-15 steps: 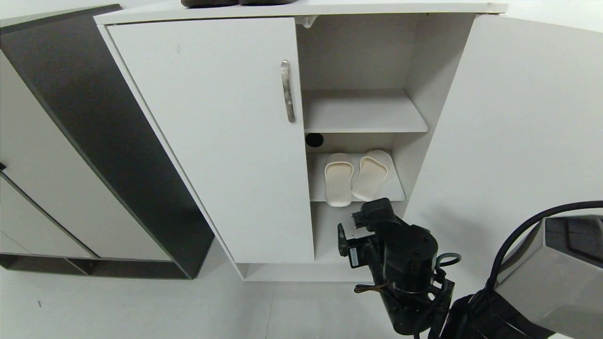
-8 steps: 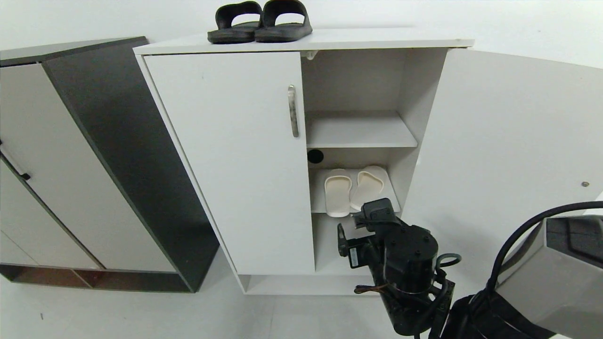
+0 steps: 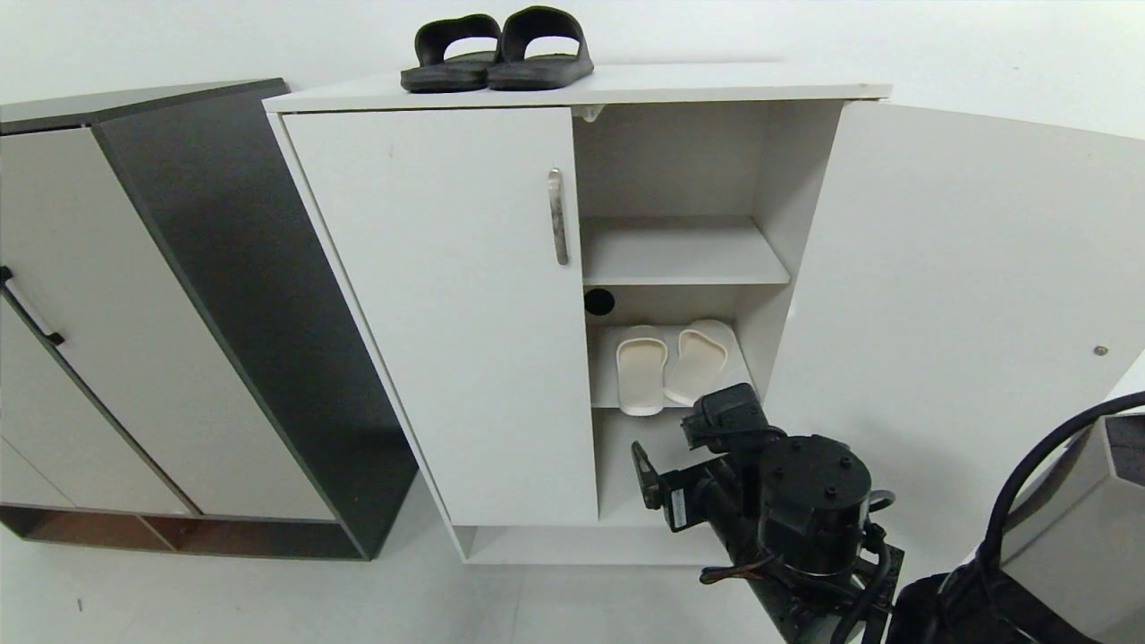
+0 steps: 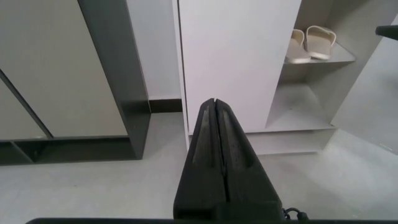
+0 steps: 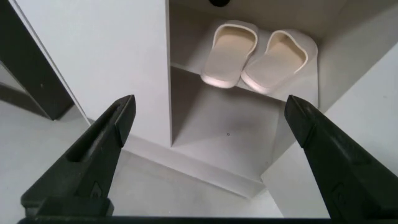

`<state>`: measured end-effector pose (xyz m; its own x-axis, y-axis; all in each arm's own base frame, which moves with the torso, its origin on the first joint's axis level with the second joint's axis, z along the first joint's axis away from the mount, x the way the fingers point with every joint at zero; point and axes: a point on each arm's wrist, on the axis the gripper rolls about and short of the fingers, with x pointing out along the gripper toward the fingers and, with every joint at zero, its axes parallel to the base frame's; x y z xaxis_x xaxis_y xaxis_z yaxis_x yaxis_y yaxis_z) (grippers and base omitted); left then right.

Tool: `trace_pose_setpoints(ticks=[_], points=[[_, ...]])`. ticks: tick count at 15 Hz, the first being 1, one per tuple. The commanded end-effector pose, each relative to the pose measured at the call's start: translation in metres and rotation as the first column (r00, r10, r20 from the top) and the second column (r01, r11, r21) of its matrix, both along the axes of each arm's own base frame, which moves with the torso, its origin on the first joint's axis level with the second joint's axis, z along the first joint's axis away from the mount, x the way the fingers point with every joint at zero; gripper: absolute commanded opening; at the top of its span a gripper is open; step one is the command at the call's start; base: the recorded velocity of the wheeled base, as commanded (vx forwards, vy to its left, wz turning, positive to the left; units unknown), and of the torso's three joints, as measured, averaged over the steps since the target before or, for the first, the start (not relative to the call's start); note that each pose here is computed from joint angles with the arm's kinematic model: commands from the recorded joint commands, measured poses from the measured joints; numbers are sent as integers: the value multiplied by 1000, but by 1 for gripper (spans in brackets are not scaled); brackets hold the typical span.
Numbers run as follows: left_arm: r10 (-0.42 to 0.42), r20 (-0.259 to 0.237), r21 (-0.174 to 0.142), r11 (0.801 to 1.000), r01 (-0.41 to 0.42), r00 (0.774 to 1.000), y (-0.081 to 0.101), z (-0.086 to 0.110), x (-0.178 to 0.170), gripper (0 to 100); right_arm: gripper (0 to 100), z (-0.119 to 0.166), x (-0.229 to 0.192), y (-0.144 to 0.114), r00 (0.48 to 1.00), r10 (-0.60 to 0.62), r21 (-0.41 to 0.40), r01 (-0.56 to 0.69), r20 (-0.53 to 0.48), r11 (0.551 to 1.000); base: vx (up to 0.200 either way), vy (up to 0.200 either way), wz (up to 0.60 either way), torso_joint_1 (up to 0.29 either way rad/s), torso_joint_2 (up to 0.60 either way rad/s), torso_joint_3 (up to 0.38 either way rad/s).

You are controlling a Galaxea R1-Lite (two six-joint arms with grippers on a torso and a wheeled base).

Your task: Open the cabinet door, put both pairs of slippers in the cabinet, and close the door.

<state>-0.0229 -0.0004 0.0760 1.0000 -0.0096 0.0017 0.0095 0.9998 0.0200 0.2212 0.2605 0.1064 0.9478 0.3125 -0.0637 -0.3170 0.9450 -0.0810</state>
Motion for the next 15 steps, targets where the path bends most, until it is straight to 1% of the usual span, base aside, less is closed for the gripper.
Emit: trace_pose_setpoints(ticks=[1,4,15], points=[[0,-2,-2,1000,0,1000,0,0,0,0,100,0,-3,-2,1000,4,-4,-4,-3,1000,0,0,0,0,0,0],[0,-2,-2,1000,0,1000,0,0,0,0,100,-1,-2,-2,1000,4,-7,-4,-5,1000,0,0,0,0,0,0],[0,0,-3,1000,0,1000,0,0,0,0,100,-3,-2,-5,1000,15,-9,-15,-9,1000,0,200,0,3,2,4]])
